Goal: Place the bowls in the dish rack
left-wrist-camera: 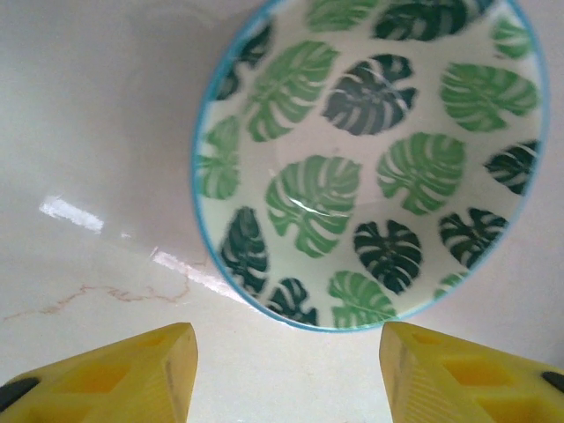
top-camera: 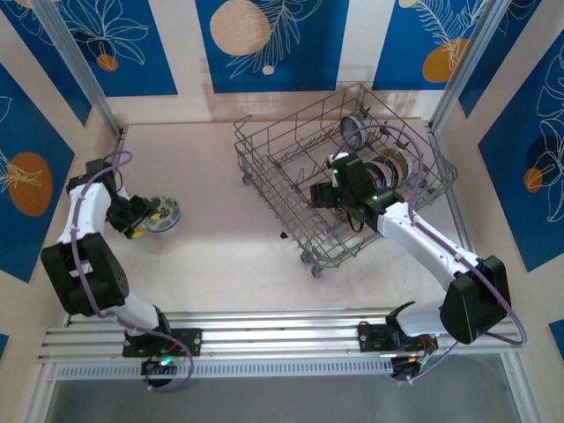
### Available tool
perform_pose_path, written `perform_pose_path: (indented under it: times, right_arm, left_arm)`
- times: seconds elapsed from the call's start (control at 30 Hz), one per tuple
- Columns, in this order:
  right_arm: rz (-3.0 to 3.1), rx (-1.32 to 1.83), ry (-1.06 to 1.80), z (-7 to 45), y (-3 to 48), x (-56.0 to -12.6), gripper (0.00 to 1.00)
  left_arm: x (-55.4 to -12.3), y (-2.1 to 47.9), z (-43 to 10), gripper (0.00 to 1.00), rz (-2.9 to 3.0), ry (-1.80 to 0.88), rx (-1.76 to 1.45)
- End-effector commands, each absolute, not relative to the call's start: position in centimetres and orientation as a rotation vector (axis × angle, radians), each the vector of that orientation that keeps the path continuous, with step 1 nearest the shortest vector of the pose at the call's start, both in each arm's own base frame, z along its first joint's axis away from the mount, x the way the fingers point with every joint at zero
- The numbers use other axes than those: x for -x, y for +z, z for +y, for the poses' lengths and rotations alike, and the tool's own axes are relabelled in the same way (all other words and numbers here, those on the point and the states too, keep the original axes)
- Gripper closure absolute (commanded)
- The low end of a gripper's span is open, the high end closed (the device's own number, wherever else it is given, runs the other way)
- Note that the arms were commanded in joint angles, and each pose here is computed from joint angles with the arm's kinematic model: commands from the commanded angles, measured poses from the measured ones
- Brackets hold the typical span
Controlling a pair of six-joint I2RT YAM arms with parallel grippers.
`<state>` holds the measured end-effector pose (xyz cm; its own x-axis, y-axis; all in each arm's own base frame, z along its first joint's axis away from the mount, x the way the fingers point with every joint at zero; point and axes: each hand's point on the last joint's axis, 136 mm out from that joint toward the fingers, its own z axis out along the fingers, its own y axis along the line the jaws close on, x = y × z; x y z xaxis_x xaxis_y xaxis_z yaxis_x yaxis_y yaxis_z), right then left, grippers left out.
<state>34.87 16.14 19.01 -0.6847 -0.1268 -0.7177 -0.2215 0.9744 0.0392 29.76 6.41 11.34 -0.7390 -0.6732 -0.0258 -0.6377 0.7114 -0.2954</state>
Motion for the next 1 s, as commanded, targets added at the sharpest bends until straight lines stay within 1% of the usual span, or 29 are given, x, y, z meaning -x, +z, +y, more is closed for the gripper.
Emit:
perform_pose_path:
  times: [0.0, 0.2, 0.43, 0.5, 0.73, 0.97]
  right_arm:
    - [2.344, 0.23, 0.189, 16.3, 18.4, -34.7, 0.18]
    - [2.345, 0.225, 0.181, 16.2, 18.5, -34.7, 0.18]
    - [2.353, 0.22, 0.184, 16.2, 18.3, -34.6, 0.18]
    - [2.355, 0.221, 0.184, 16.2, 18.2, -34.7, 0.18]
    - [2.362, 0.227, 0.186, 16.5, 18.1, -34.8, 0.18]
    - [2.36, 0.23, 0.188, 16.5, 18.2, -34.7, 0.18]
  left_arm:
    - [-30.4, 10.7, 7.2, 0.43, 2.746, -0.468, 1.153]
    - [-31.6, 9.9, 8.2, 0.46, 2.757, -0.453, 1.157]
    - [-32.6, 9.6, 8.5, 0.59, 2.756, -0.46, 1.134]
    - [-32.6, 9.6, 8.5, 0.61, 2.755, -0.466, 1.129]
    - [-32.5, 8.9, 8.3, 0.63, 2.776, -0.483, 1.121]
    - [-32.2, 8.2, 8.2, 0.62, 2.789, -0.481, 1.117]
